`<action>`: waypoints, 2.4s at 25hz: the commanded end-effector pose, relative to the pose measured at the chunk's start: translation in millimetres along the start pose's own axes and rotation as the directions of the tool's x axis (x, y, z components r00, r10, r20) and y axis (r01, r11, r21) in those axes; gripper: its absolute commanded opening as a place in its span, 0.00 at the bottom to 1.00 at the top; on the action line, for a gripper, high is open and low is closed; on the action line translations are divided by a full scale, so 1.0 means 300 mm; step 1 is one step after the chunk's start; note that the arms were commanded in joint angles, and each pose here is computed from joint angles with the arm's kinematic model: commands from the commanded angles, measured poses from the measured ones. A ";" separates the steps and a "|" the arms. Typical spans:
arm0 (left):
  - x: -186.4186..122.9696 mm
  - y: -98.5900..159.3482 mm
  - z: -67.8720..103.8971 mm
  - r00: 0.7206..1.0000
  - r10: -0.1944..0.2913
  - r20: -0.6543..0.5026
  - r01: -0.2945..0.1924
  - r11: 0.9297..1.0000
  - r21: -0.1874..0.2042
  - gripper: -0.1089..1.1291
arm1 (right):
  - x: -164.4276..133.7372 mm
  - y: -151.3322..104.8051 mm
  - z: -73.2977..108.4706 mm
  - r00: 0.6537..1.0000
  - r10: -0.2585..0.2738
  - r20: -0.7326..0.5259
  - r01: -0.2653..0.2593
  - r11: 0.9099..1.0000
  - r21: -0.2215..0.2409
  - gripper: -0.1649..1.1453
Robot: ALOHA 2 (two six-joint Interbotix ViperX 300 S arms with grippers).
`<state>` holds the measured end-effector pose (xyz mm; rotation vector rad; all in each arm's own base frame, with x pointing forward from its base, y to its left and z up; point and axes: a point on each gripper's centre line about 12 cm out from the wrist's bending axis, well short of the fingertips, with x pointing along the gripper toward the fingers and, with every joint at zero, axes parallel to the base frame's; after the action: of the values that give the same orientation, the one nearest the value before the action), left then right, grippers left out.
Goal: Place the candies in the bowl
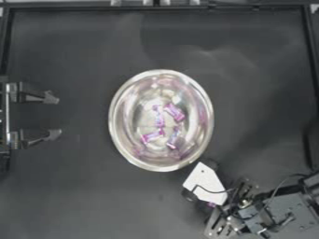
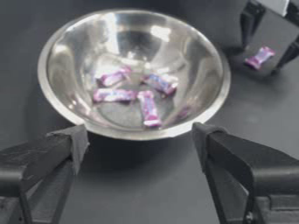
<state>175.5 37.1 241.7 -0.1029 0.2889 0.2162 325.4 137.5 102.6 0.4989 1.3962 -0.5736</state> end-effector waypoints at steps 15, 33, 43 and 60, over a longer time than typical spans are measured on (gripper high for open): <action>0.004 0.000 0.029 1.000 0.002 0.019 -0.002 1.000 -0.005 0.90 | -0.030 0.030 -0.002 0.999 0.033 0.011 -0.033 0.999 -0.015 0.43; 0.004 0.000 0.031 1.000 0.002 0.020 -0.001 1.000 -0.005 0.90 | -0.239 -0.025 0.087 0.985 0.102 0.142 -0.102 0.995 -0.008 0.42; 0.004 -0.001 0.031 1.000 0.000 0.020 0.000 1.000 -0.005 0.90 | -0.361 -0.134 0.225 0.950 0.122 0.288 -0.124 0.992 -0.011 0.42; 0.004 -0.001 0.023 1.000 0.001 0.014 0.000 1.000 -0.005 0.90 | -0.359 -0.334 0.542 0.898 0.116 0.424 -0.114 0.993 -0.031 0.42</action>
<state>175.5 37.3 241.9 -0.1029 0.2873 0.2177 372.6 -26.3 219.3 0.4078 0.9885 -0.5486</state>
